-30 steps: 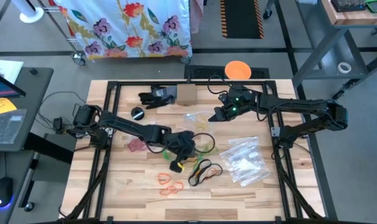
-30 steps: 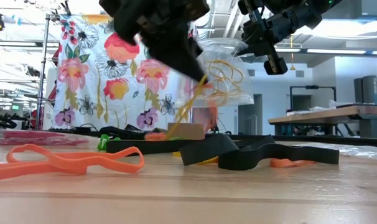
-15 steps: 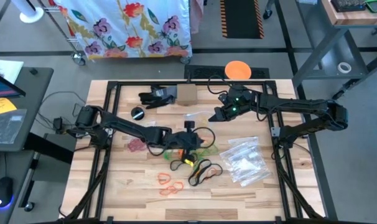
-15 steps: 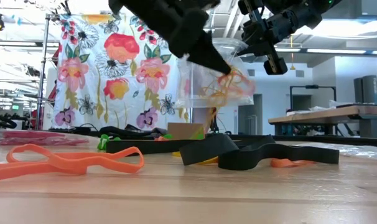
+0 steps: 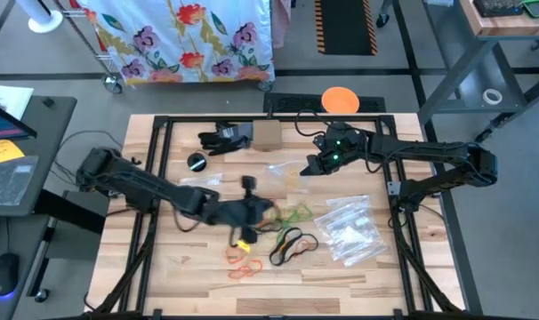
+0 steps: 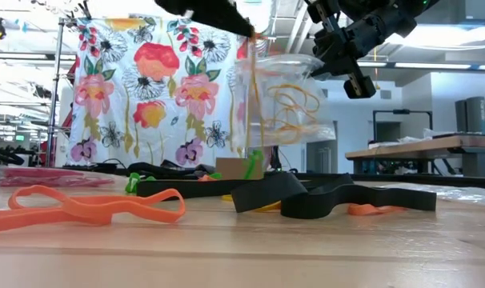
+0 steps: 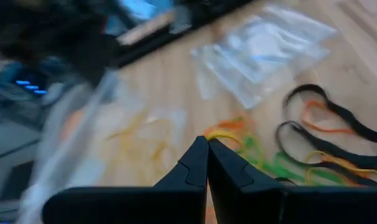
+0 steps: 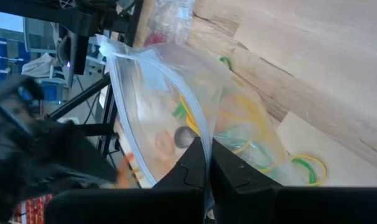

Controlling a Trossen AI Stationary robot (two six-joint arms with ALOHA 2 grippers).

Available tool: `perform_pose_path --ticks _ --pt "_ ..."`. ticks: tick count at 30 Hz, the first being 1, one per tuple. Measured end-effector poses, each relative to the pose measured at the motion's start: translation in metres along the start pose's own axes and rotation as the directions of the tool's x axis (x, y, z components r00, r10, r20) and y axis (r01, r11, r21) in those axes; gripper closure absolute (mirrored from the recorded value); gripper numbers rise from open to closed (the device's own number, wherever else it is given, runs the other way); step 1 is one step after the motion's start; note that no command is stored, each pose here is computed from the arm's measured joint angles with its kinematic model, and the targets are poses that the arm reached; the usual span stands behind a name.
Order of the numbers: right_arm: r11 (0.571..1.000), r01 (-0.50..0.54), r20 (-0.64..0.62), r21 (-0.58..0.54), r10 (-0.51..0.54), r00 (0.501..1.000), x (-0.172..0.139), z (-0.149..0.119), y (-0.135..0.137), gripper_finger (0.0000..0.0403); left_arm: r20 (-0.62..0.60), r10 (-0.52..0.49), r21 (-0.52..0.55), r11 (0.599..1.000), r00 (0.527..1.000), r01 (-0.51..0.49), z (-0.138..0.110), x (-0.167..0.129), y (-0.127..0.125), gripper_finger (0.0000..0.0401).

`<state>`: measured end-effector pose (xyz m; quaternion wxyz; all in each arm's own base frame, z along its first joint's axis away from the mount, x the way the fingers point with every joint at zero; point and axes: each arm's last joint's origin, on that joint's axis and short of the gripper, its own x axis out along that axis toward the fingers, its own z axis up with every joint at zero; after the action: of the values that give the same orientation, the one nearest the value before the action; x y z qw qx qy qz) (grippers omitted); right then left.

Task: Sort rubber bands
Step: Put the yellow rubber band into the transparent zip bag

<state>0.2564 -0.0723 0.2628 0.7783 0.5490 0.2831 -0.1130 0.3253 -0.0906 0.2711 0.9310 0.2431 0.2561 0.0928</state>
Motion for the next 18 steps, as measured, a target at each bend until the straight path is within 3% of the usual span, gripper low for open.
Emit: perform_pose_path --ticks 3,6,12,18 --pt "1.000 0.001 0.000 0.001 -0.001 1.000 0.000 0.000 0.000 0.0403 0.031 0.113 -0.031 0.993 0.993 -0.112 -0.017 -0.026 0.006 0.0401" --pt "1.000 -0.002 0.001 0.000 0.002 1.000 0.000 0.000 0.000 0.0403 0.129 0.156 -0.125 0.982 0.979 -0.140 -0.033 -0.049 0.017 0.0401" --pt "1.000 -0.021 0.026 0.007 0.021 0.999 -0.001 0.004 0.001 0.0403 0.275 0.069 -0.199 0.980 0.959 -0.014 -0.067 -0.073 0.027 0.0401" --pt "1.000 -0.016 0.030 0.019 0.016 0.999 -0.002 0.006 -0.001 0.0403 0.300 0.051 -0.226 0.974 0.952 0.019 -0.073 -0.079 0.030 0.0394"
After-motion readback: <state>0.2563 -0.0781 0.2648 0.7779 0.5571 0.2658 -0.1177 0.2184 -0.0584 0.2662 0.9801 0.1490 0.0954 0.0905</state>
